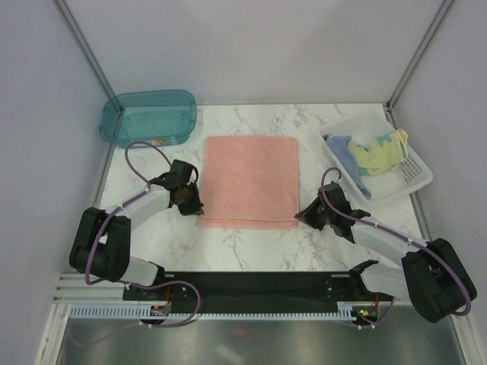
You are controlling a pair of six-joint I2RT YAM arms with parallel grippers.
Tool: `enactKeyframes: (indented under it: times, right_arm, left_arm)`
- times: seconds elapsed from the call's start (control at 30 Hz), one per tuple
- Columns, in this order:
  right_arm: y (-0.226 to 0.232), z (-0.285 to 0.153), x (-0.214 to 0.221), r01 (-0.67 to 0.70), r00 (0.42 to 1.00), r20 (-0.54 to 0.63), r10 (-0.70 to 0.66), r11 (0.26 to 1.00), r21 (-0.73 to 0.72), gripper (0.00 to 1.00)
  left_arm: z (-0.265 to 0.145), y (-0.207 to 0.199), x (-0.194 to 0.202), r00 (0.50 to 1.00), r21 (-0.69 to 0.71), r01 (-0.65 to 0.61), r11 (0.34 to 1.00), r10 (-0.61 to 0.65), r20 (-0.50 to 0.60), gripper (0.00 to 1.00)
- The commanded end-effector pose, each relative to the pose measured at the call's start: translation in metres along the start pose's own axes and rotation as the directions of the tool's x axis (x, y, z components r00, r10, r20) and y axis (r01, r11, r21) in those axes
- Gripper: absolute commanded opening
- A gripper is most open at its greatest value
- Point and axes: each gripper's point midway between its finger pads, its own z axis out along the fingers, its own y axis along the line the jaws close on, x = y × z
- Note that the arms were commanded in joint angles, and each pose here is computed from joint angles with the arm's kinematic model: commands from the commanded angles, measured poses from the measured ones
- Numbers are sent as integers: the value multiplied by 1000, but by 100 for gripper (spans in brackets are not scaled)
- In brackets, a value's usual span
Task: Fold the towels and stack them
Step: Fold the towel
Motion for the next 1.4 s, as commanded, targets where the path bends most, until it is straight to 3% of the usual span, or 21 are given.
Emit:
enactKeyframes:
  times: [0.0, 0.13, 0.27, 0.47, 0.83, 1.0, 1.37]
  right_arm:
    - [25, 2, -12, 11, 999, 42, -7, 995, -100, 0]
    - [48, -8, -28, 43, 996, 83, -34, 993, -110, 0]
    - [89, -33, -50, 106, 990, 111, -91, 985, -137, 0]
    - [110, -73, -55, 137, 985, 135, -111, 970, -203, 0]
    - [55, -67, -8, 67, 997, 51, -56, 967, -247, 0]
    - [24, -37, 21, 62, 997, -22, -68, 978, -197, 0]
    - [-8, -17, 25, 111, 994, 2, -111, 987, -112, 0]
  left_arm:
    - [-2, -5, -12, 999, 16, 12, 1000, -12, 47, 2]
    - [-22, -21, -38, 995, 31, -5, 1000, 2, 96, 2]
    - [-77, -58, -85, 981, 94, -36, 995, 17, 194, 2]
    - [-105, -50, -74, 981, 76, -54, 996, 38, 191, 2]
    - [-64, 3, 4, 994, 28, 11, 1000, -14, 106, 2]
    - [-41, 4, 20, 999, 29, 17, 999, -19, 39, 2]
    - [-20, 11, 38, 1000, -23, -21, 1000, 21, -20, 2]
